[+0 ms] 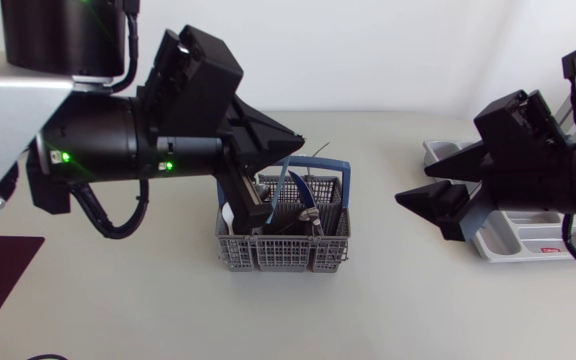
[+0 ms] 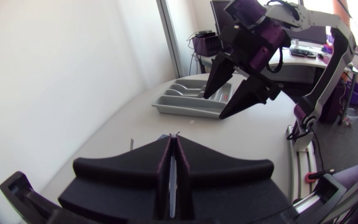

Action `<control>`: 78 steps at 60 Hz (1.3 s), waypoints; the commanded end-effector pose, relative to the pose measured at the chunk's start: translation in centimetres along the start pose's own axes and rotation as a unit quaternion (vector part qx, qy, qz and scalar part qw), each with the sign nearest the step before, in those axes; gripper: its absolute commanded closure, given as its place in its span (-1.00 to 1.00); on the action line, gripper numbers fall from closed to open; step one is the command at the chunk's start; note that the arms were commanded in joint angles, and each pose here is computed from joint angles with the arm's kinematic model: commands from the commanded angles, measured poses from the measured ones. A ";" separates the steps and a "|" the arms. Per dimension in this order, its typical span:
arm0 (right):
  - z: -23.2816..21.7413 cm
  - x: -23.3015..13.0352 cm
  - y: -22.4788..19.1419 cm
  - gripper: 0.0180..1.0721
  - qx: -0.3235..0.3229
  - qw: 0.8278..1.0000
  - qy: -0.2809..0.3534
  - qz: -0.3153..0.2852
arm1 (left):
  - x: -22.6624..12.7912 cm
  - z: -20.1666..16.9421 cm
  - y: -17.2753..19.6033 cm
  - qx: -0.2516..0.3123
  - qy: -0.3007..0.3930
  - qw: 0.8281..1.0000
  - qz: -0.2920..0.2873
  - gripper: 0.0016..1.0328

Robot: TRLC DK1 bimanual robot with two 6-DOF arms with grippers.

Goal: Sort the cutlery from the basket into the organizer compartments.

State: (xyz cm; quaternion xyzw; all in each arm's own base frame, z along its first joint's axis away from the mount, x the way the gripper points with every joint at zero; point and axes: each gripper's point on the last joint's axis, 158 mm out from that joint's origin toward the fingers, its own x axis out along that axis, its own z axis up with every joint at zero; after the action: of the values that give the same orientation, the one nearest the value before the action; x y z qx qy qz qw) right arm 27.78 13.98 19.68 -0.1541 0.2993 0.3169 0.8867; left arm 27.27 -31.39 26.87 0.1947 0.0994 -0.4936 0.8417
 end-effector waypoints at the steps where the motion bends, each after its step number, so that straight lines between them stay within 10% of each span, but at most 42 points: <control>1: 1.5 -0.3 1.5 -0.65 0.008 1.000 -0.018 0.023 | -1.0 2.7 0.7 -0.037 -0.028 0.999 -0.001 0.94; 32: 5.4 2.2 8.7 -0.38 -0.009 0.982 -0.075 0.175 | -1.1 5.3 1.2 -0.200 -0.056 0.971 -0.122 0.94; 78: 6.2 5.0 12.7 0.82 -0.010 0.973 -0.067 0.222 | -0.2 4.8 1.4 -0.237 -0.056 0.958 -0.152 0.93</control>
State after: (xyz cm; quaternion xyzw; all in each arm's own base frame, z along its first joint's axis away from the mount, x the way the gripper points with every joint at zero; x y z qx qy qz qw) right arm 25.05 28.21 19.97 -0.0813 0.2581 0.5182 0.8113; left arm 28.26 -32.18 30.65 -0.0466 0.2022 -0.5783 0.7890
